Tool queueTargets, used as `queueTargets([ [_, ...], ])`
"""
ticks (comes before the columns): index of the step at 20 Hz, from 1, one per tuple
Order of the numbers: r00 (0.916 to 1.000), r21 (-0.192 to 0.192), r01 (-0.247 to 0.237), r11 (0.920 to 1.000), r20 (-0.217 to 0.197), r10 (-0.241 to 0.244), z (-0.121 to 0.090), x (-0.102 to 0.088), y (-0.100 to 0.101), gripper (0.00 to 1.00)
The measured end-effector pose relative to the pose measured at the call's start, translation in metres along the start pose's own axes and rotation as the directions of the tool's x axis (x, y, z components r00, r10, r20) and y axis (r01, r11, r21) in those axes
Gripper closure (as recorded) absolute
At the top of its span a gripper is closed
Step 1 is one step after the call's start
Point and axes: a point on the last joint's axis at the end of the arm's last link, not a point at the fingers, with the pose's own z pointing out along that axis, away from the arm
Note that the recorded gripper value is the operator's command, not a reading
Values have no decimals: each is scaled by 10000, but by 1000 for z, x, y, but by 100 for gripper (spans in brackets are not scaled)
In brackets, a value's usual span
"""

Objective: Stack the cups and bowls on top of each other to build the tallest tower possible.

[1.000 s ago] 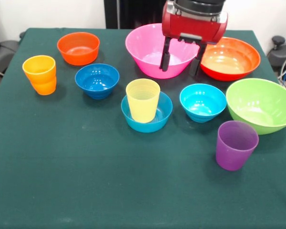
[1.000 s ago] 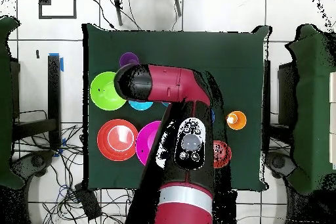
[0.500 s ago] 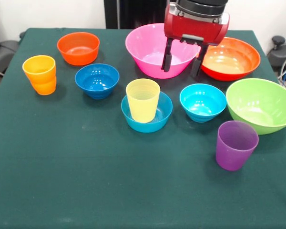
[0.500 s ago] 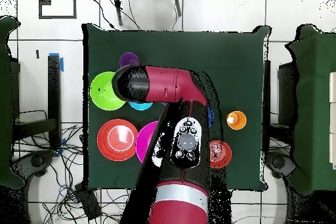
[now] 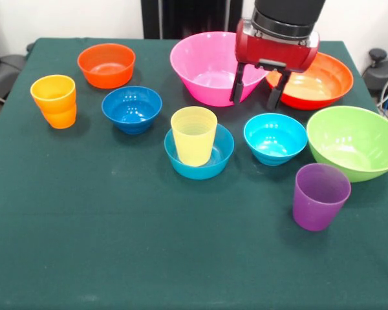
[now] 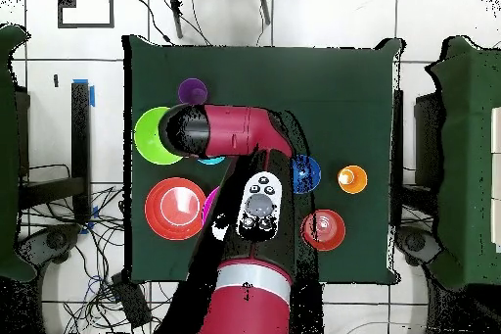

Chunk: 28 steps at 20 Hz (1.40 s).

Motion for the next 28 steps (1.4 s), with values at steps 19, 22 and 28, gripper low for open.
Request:
queueTargets([
  [19, 9998, 52, -37, 10000, -180, 38, 11, 4, -4, 0],
  [22, 9998, 62, -42, 10000, -179, 43, 11, 4, -5, 0],
  [28, 9998, 72, -45, 10000, -178, 46, 11, 4, -5, 0],
])
